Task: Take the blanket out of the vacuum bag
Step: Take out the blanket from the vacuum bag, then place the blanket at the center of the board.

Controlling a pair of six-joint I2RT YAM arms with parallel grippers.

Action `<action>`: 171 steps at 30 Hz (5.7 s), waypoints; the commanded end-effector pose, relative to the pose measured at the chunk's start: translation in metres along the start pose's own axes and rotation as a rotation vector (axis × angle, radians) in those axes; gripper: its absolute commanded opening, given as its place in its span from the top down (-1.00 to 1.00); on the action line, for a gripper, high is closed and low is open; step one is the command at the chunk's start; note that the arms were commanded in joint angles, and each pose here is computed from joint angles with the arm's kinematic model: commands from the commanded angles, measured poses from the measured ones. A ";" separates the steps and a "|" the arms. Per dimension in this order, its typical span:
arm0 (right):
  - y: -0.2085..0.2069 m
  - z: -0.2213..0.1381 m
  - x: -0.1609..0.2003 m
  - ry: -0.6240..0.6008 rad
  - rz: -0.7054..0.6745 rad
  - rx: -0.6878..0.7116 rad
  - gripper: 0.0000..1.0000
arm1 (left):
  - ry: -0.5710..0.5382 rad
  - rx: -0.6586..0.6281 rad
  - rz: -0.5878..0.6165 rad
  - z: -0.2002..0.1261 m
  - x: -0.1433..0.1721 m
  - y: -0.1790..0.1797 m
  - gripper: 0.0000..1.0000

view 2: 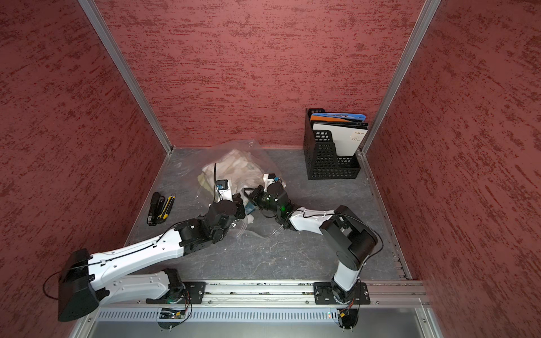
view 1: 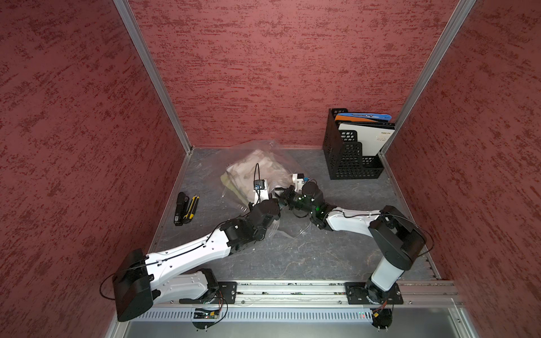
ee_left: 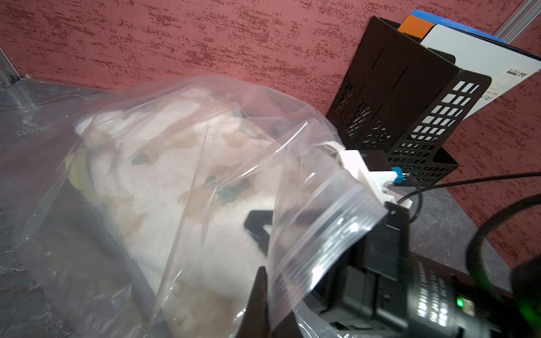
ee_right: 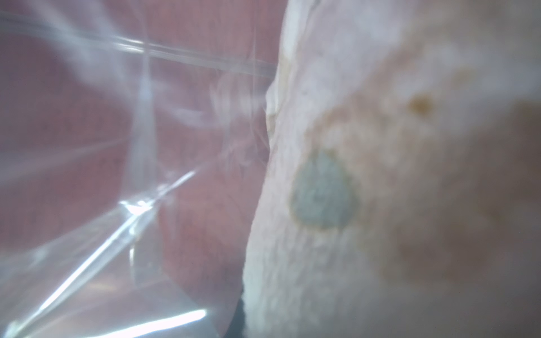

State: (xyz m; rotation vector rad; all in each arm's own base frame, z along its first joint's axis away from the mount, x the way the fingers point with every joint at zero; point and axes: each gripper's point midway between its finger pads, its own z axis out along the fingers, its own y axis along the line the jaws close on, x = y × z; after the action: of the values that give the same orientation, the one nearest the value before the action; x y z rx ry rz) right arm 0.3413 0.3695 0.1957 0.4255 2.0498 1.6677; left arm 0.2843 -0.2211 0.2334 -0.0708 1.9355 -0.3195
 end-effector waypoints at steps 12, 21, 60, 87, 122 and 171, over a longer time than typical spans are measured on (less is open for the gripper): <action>0.032 -0.081 0.029 0.072 -0.114 -0.008 1.00 | -0.058 -0.056 0.000 0.007 -0.005 0.008 1.00; 0.056 -0.172 0.030 -0.015 -0.238 0.048 1.00 | -0.056 -0.085 -0.017 0.013 0.007 0.016 1.00; 0.109 -0.243 -0.128 -0.452 -0.194 0.194 1.00 | 0.057 -0.433 -0.207 0.056 0.054 0.171 1.00; -0.147 -0.252 -0.053 -0.338 0.145 0.668 0.91 | 0.005 -0.331 -0.285 0.032 -0.001 0.182 1.00; -0.166 -0.258 -0.062 -0.244 -0.060 0.991 1.00 | 0.038 -0.204 -0.309 0.032 0.010 0.146 1.00; -0.257 -0.228 -0.176 -0.141 -0.106 1.321 1.00 | 0.036 -0.186 -0.315 0.011 0.019 0.152 1.00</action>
State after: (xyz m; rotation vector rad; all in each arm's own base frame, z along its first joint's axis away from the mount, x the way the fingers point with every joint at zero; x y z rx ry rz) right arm 0.4010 0.0497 0.0224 0.6808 2.6620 0.0244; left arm 0.3021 -0.0811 0.1725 -0.5026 1.9910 -0.3455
